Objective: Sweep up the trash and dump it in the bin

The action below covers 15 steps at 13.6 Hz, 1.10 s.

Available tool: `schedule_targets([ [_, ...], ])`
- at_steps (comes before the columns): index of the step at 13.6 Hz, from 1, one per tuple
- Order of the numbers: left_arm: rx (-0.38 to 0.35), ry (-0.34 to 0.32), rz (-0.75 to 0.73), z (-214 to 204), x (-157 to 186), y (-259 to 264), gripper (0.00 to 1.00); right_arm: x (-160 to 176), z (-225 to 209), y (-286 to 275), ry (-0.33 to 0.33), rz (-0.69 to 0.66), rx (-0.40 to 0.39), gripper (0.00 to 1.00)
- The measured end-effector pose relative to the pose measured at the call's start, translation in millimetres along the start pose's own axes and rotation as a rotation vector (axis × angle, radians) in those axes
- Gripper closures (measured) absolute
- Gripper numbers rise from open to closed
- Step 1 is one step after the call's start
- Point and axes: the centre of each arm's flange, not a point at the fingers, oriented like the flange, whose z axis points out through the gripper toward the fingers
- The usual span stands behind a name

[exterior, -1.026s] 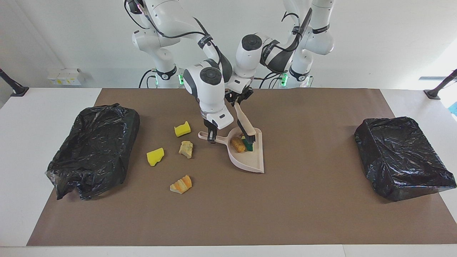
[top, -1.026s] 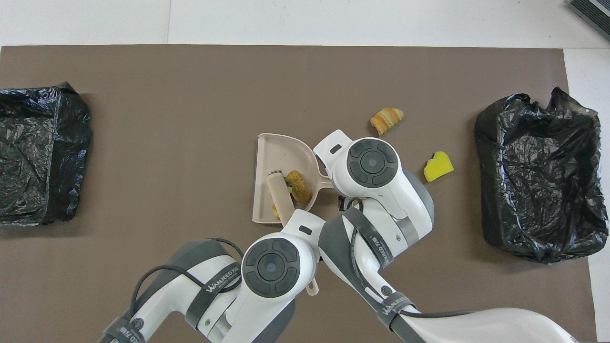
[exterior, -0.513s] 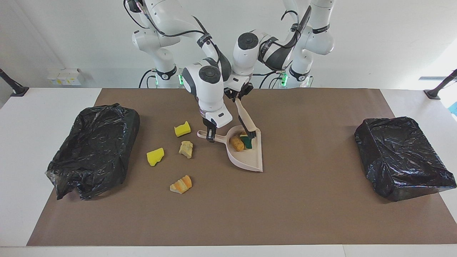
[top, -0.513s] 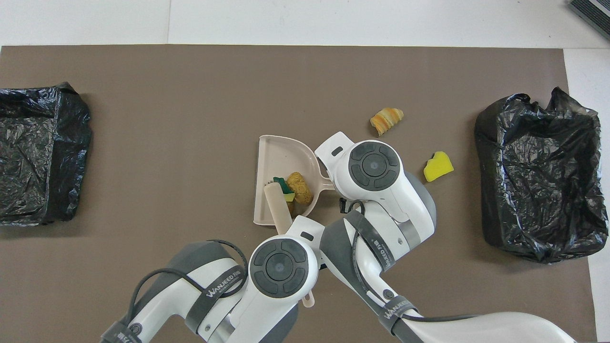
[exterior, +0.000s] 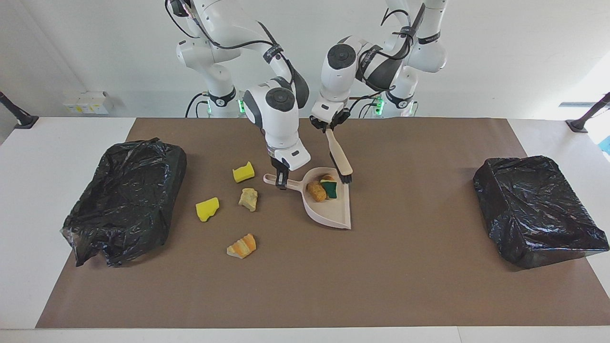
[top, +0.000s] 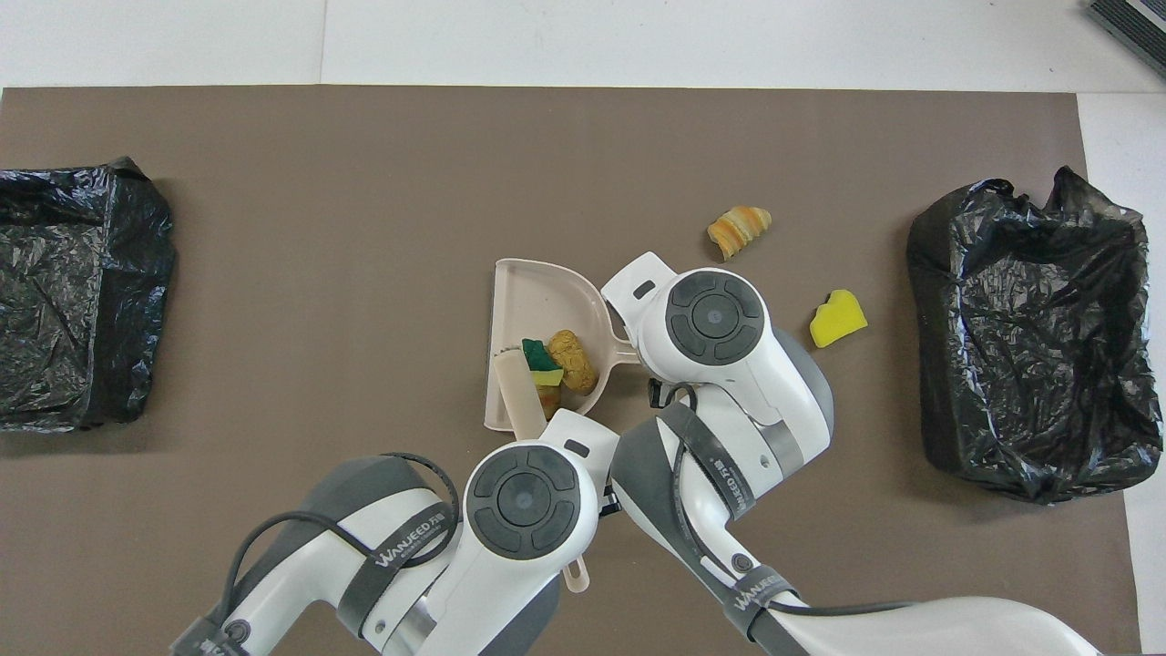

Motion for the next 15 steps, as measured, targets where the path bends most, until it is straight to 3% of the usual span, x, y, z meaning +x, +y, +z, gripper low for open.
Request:
schedule_targets([
  [5,0.030,-0.025,0.019,17,5,-29,0.73,0,0,0,0.000,0.000,0.000,0.67],
  [15,0.020,-0.010,0.035,11,-8,-50,0.73,0,-3,2,0.003,0.004,-0.004,0.67],
])
